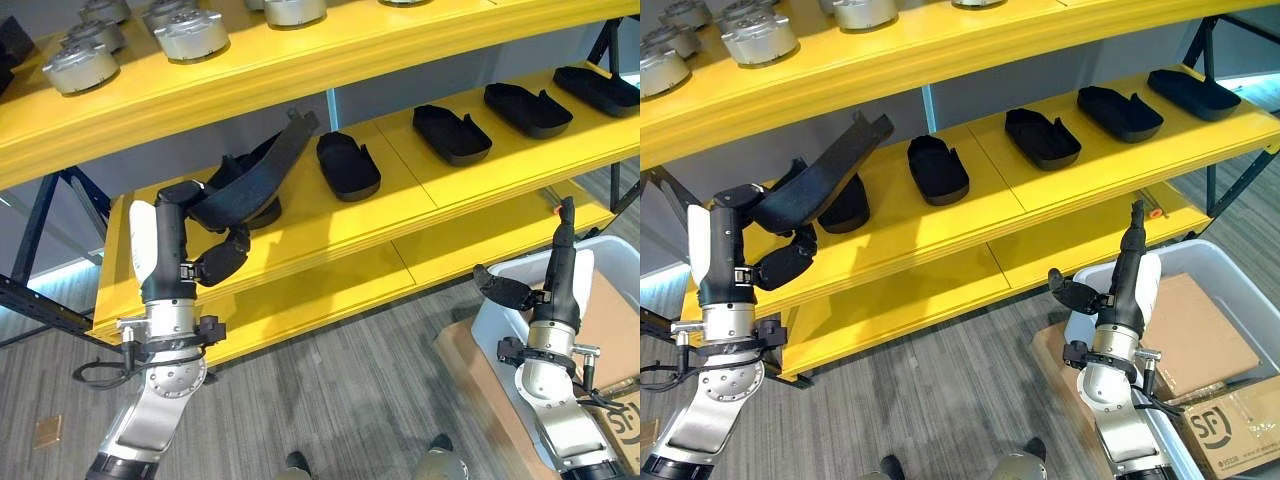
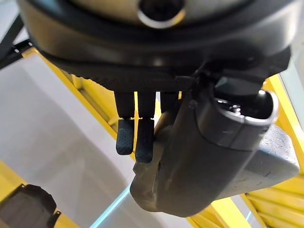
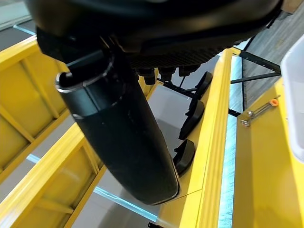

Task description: Move parts from the plastic box to the shelf.

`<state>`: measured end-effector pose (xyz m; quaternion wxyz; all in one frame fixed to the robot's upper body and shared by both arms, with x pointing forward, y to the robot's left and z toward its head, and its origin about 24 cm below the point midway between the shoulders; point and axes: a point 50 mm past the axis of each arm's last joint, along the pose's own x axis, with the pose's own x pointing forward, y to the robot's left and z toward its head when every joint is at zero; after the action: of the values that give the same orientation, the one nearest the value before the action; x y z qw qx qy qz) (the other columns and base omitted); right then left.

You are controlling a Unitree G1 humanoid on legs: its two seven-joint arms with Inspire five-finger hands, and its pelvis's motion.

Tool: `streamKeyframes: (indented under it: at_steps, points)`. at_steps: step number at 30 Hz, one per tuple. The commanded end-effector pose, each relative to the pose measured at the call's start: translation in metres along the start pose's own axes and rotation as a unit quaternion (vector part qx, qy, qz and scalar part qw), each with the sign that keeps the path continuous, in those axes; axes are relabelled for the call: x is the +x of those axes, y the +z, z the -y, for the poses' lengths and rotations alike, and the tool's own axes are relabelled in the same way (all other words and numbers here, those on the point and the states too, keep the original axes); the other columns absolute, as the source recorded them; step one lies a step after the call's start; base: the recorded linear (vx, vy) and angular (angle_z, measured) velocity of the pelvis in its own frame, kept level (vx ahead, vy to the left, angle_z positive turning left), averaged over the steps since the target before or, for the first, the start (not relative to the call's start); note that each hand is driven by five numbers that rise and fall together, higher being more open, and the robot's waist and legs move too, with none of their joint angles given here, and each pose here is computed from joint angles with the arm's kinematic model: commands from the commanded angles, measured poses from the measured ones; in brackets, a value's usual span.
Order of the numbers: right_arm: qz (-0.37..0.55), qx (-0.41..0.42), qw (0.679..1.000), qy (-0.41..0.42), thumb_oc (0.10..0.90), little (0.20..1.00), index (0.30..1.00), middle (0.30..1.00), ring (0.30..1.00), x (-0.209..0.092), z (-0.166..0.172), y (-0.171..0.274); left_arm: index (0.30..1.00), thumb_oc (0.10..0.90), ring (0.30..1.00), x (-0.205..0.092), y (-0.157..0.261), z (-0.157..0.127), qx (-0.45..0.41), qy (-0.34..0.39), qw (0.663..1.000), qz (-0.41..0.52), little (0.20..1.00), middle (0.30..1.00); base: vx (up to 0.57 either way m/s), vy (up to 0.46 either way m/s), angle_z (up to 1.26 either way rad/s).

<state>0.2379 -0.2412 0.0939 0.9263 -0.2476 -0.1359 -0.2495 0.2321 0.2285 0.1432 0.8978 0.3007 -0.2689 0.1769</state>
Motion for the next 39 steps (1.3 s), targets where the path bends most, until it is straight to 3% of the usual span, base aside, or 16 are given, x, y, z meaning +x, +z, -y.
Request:
streamKeyframes:
  at_steps: [1,10,18,26,39]
  points:
    - [0.129,0.017,0.991,-0.027,0.9,1.0,1.0,1.0,1.0,0.022,0.009,0.047,0.3,0.4,0.3,0.021,0.046,-0.034,-0.014,0.129,0.98,0.151,0.3,0.3,0.01,0.056,0.01]
    - [0.138,0.024,0.99,-0.003,0.9,1.0,1.0,1.0,1.0,0.026,0.0,0.056,0.3,0.4,0.3,0.011,0.028,-0.054,0.031,0.164,0.977,0.129,0.3,0.3,-0.01,0.165,0.08]
    - [0.138,0.02,0.989,-0.054,0.9,1.0,1.0,1.0,1.0,0.025,-0.007,0.061,0.3,0.4,0.3,0.027,0.043,-0.054,0.018,0.168,0.969,0.182,0.3,0.3,-0.04,0.314,0.27]
    - [0.129,0.022,0.991,-0.03,0.9,1.0,1.0,1.0,1.0,0.021,0.0,0.054,0.3,0.4,0.3,0.029,0.04,-0.066,0.024,0.171,0.97,0.172,0.3,0.3,0.06,0.178,-0.17]
    - [0.121,0.008,0.992,-0.019,0.9,1.0,1.0,1.0,1.0,0.018,0.013,0.039,0.3,0.4,0.3,0.032,0.039,-0.045,0.007,0.149,0.977,0.154,0.3,0.3,0.14,-0.006,-0.01]
